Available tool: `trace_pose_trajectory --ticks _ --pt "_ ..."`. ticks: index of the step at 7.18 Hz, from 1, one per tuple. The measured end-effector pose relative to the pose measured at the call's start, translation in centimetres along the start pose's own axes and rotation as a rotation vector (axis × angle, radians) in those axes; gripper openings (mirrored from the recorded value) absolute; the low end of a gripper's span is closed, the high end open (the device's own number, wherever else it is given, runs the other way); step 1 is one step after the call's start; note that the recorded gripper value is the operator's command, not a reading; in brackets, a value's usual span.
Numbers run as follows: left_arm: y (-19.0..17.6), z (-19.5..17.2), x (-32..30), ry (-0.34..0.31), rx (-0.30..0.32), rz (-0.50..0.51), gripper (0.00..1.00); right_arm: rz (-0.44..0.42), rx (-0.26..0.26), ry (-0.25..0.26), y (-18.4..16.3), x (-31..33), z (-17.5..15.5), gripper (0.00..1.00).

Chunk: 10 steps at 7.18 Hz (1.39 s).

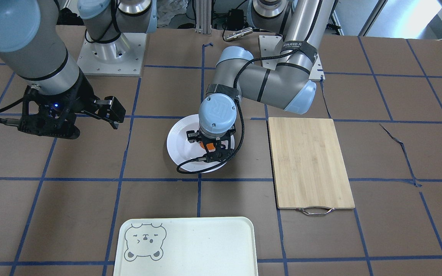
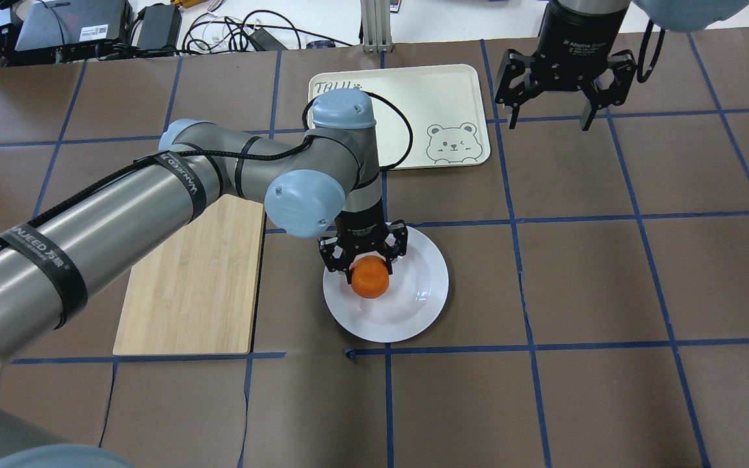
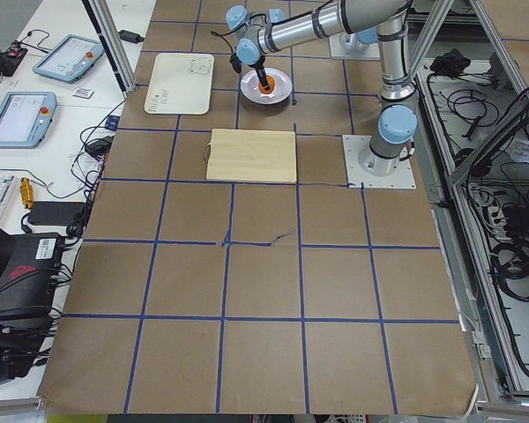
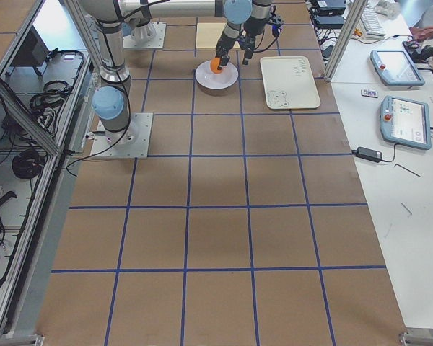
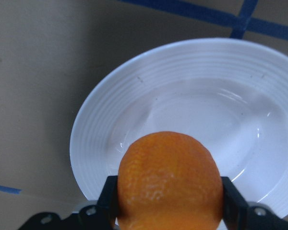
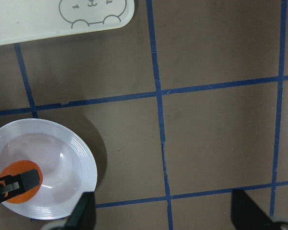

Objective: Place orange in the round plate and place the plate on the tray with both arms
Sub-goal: 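Open the left gripper and raise it back toward its start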

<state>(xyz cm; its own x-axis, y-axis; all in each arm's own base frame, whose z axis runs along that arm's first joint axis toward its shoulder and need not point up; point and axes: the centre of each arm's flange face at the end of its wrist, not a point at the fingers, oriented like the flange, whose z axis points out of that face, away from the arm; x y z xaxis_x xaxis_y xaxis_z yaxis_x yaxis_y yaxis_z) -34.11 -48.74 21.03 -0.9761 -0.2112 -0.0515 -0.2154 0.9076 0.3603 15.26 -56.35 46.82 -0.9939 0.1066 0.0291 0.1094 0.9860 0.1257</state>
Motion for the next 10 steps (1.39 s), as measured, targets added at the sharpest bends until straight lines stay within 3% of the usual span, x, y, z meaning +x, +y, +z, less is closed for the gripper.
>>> trace_pose_trajectory --ticks 1,3,7,10 --pt "0.0 -0.1 -0.1 0.01 0.017 0.004 1.0 0.0 -0.002 0.001 -0.1 0.0 0.1 1.0" --pt "-1.0 -3.8 -1.3 0.054 0.08 -0.009 1.0 0.002 -0.009 0.0 -0.3 -0.1 0.4 1.0" --pt "-3.6 -19.6 -11.7 0.041 0.231 0.107 1.0 -0.007 -0.033 0.011 -1.4 0.5 1.7 1.0" --pt "1.0 -26.9 -15.7 0.014 0.399 0.121 1.0 -0.021 -0.053 0.007 -2.0 0.4 2.8 1.0"
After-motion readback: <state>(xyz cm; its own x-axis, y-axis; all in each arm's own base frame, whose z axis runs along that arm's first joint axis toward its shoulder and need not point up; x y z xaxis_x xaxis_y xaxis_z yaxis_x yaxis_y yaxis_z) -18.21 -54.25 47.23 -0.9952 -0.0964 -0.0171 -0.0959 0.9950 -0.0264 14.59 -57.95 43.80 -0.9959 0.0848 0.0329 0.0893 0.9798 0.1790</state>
